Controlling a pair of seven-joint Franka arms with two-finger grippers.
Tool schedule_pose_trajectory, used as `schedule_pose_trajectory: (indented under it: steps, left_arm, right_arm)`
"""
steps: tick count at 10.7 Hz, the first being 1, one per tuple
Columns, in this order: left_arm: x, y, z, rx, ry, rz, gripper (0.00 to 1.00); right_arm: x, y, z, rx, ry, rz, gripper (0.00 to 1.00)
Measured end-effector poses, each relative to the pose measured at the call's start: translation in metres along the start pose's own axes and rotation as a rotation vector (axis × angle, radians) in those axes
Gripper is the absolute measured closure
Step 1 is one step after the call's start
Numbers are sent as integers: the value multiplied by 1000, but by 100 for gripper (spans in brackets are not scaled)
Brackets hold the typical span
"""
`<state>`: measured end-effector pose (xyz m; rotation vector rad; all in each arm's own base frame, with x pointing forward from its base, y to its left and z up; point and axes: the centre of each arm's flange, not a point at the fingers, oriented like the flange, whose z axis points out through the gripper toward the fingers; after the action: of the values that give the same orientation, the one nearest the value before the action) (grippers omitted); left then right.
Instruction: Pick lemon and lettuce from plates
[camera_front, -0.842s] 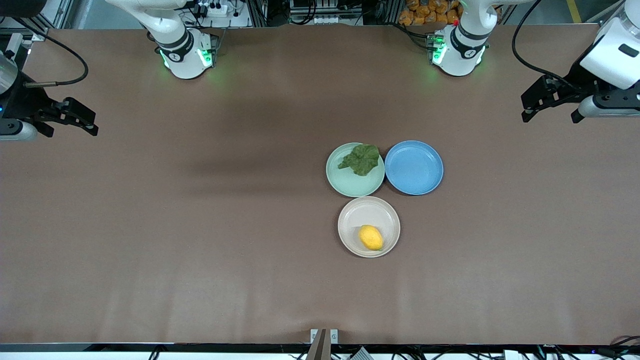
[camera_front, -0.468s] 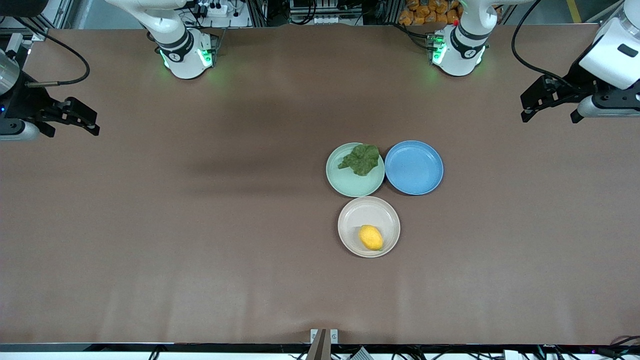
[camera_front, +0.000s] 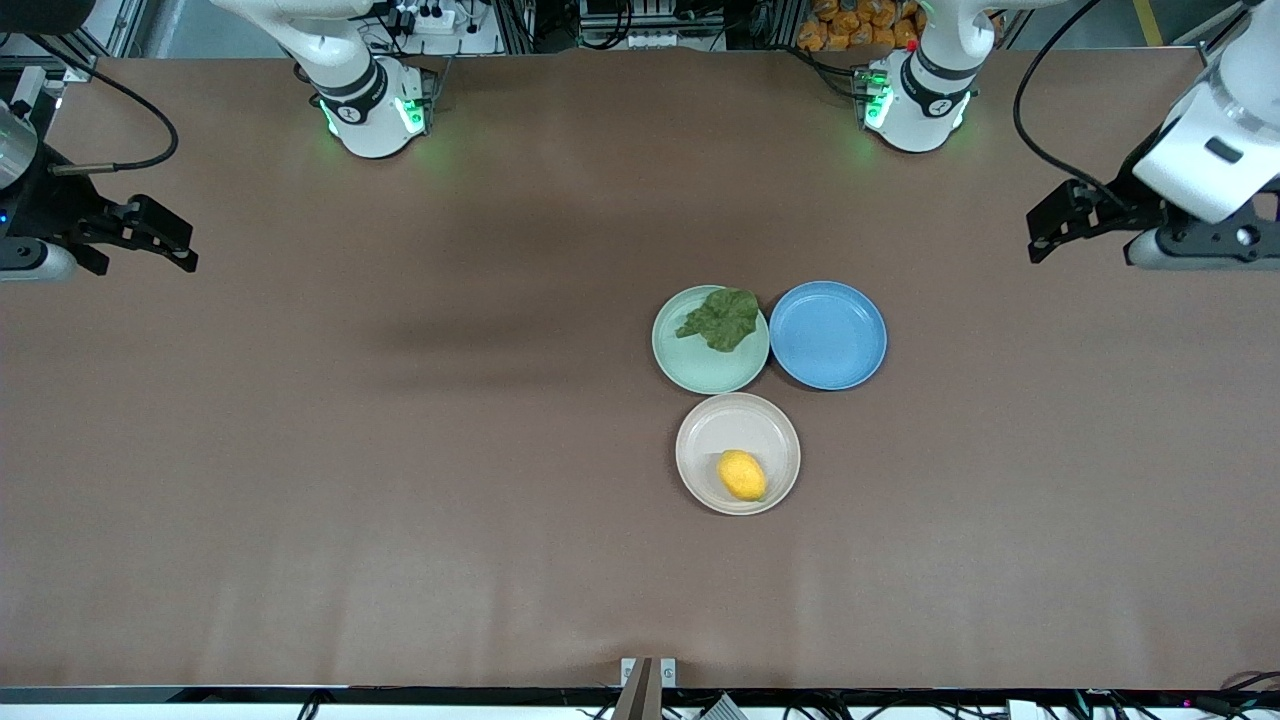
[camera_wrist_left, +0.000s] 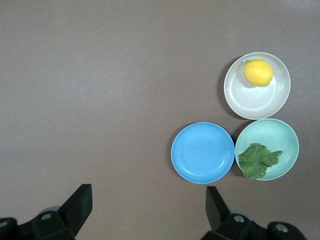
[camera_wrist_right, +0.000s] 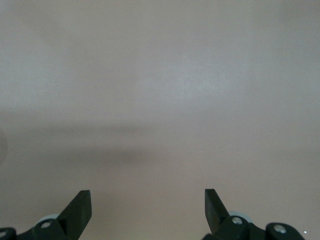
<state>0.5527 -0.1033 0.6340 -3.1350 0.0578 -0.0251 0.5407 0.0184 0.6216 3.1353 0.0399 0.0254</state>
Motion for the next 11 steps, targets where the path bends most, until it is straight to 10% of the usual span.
schedule_pose_trajectory:
  steps: [11]
  left_arm:
    - [101, 21, 159, -138, -63, -40, 0]
  right_arm:
    - [0, 1, 2, 0, -3, 2, 0]
